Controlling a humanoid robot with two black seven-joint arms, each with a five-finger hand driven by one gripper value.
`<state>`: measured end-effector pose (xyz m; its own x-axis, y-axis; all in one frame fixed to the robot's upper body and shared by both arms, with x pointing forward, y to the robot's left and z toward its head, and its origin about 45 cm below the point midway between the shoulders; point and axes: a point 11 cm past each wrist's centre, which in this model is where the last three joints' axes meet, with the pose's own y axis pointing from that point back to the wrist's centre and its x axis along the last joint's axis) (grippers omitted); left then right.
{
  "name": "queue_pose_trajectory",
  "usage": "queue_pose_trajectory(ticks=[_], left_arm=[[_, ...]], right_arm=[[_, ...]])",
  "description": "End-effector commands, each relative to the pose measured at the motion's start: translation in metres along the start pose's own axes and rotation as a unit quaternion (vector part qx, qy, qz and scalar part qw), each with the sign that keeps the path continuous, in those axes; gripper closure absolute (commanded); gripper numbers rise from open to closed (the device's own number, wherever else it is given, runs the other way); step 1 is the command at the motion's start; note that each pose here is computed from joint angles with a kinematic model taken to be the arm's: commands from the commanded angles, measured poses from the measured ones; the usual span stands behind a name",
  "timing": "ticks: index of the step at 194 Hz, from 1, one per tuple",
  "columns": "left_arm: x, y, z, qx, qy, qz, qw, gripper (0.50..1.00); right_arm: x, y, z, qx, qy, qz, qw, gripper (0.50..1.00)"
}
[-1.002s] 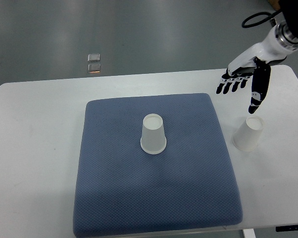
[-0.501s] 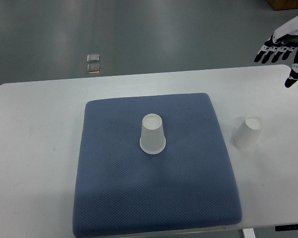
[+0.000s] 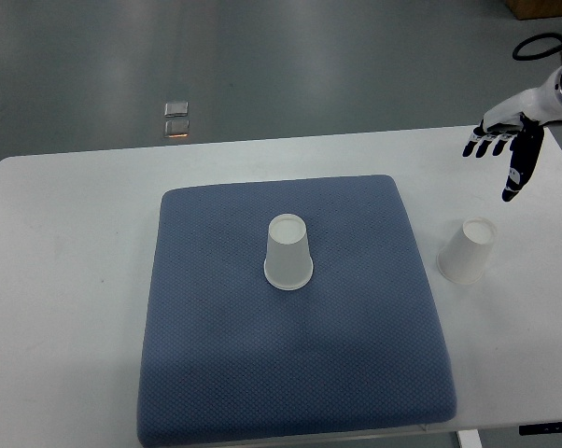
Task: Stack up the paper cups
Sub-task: 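Move the right hand over the white paper cup beside the pad, then lower the right hand and close its fingers around the white cup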
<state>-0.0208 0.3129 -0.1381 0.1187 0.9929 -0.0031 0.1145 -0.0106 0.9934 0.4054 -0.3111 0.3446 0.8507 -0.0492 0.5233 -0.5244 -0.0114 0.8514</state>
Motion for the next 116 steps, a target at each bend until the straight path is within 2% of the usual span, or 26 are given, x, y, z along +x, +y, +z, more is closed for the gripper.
queue_pose_trajectory(ticks=[1,68,116], left_arm=[[0.001,0.000,0.000,0.001,0.000,0.001,1.000,0.500],[0.001,0.000,-0.001,0.001,0.000,0.002,1.000,0.500],[0.001,0.000,-0.001,0.001,0.000,0.002,1.000,0.500]], right_arm=[[-0.009,-0.012,0.003,-0.004,-0.006,0.001,1.000,0.576],[-0.040,-0.047,0.019,-0.015,-0.025,-0.001,1.000,0.579],[-0.051,-0.059,0.024,-0.019,-0.033,0.008,0.999,0.581]])
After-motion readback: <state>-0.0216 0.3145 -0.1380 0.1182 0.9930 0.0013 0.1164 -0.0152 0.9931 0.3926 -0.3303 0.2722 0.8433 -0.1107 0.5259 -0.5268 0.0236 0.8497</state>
